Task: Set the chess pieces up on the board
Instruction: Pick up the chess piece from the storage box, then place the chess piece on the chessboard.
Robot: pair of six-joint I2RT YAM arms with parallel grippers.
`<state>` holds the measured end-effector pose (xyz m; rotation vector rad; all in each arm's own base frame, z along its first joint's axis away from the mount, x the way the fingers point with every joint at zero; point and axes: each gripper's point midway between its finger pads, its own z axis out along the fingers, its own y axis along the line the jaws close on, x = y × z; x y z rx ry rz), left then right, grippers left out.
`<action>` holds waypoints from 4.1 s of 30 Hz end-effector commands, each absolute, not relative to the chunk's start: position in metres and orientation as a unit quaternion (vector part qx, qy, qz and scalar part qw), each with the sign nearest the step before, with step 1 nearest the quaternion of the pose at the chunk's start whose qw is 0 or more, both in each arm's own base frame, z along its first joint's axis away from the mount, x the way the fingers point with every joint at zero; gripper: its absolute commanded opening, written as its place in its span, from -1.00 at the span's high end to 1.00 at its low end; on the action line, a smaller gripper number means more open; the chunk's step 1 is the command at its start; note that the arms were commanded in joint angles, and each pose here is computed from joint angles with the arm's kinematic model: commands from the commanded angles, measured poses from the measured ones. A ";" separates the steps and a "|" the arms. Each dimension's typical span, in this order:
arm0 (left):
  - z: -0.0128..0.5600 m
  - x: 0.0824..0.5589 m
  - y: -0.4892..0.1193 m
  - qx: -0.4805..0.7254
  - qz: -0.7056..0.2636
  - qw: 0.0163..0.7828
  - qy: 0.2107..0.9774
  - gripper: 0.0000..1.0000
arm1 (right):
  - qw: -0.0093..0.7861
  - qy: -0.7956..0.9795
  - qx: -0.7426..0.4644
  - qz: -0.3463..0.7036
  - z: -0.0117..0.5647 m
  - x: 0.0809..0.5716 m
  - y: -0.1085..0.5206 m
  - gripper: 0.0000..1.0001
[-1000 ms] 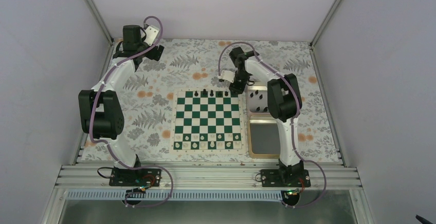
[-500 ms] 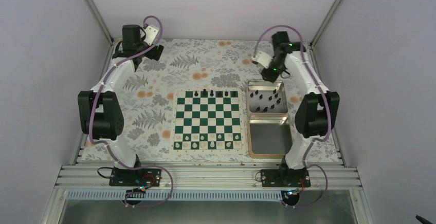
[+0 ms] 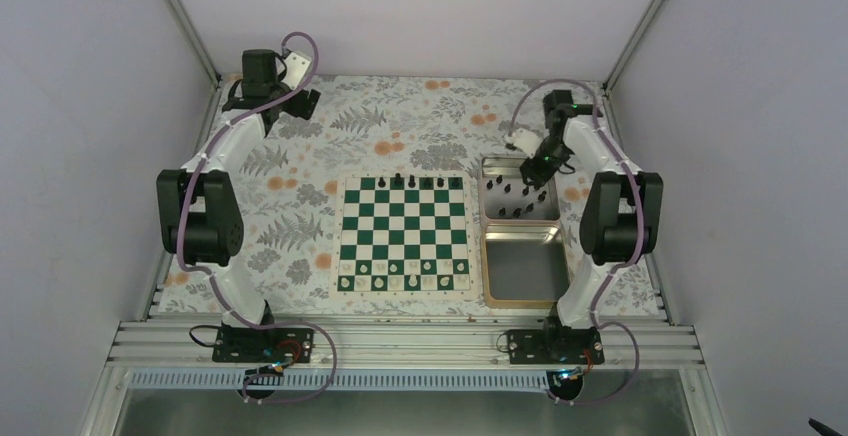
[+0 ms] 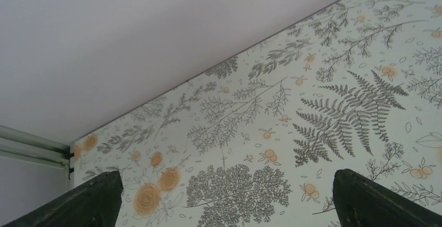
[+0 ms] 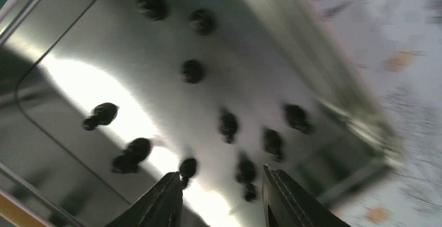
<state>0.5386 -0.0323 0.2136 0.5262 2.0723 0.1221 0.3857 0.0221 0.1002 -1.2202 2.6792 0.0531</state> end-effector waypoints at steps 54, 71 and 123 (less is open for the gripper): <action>0.203 0.541 -0.036 0.224 0.040 0.468 0.854 -1.00 | 0.035 0.876 -0.481 0.028 0.036 0.337 0.045 0.73; 0.220 0.538 -0.032 0.236 0.050 0.481 0.843 -1.00 | 0.109 0.841 -0.530 0.002 0.142 0.400 0.092 0.81; 0.165 0.473 0.008 0.234 -0.028 0.467 0.852 -1.00 | 0.196 0.606 -0.771 0.019 0.049 0.392 0.436 0.76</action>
